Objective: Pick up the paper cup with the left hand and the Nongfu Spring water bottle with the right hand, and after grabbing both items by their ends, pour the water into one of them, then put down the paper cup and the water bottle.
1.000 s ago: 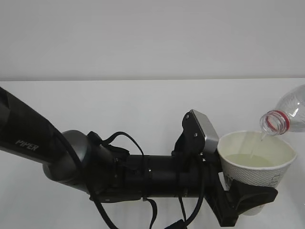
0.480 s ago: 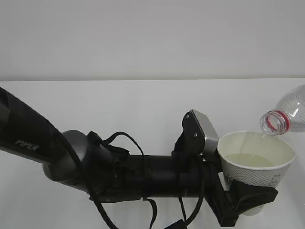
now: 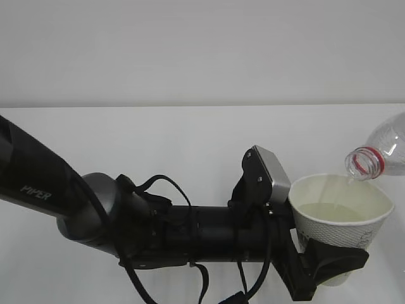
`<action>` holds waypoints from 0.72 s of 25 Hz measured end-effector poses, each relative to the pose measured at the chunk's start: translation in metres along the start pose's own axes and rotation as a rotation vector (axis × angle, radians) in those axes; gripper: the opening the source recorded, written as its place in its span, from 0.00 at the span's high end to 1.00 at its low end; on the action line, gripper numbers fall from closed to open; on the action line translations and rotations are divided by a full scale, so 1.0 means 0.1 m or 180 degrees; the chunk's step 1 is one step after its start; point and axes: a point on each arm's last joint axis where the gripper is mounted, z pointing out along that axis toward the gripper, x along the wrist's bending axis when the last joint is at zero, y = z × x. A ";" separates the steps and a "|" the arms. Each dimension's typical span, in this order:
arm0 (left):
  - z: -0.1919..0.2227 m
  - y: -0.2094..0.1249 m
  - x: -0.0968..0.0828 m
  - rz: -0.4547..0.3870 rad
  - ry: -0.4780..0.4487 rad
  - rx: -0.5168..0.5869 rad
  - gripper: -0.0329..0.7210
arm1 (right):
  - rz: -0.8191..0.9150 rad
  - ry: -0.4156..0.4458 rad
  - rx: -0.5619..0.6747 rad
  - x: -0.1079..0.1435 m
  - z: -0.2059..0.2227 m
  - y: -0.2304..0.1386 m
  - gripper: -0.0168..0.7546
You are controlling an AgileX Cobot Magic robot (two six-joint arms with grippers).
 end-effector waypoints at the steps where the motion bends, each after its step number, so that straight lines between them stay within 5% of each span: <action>1: 0.00 0.00 0.00 0.0000 0.0000 0.0000 0.24 | 0.0000 0.0000 0.0000 0.00 0.00 0.00 0.40; 18: 0.00 0.00 0.00 0.0000 0.0000 0.0000 0.24 | -0.0049 -0.0002 0.0000 0.00 0.00 0.00 0.40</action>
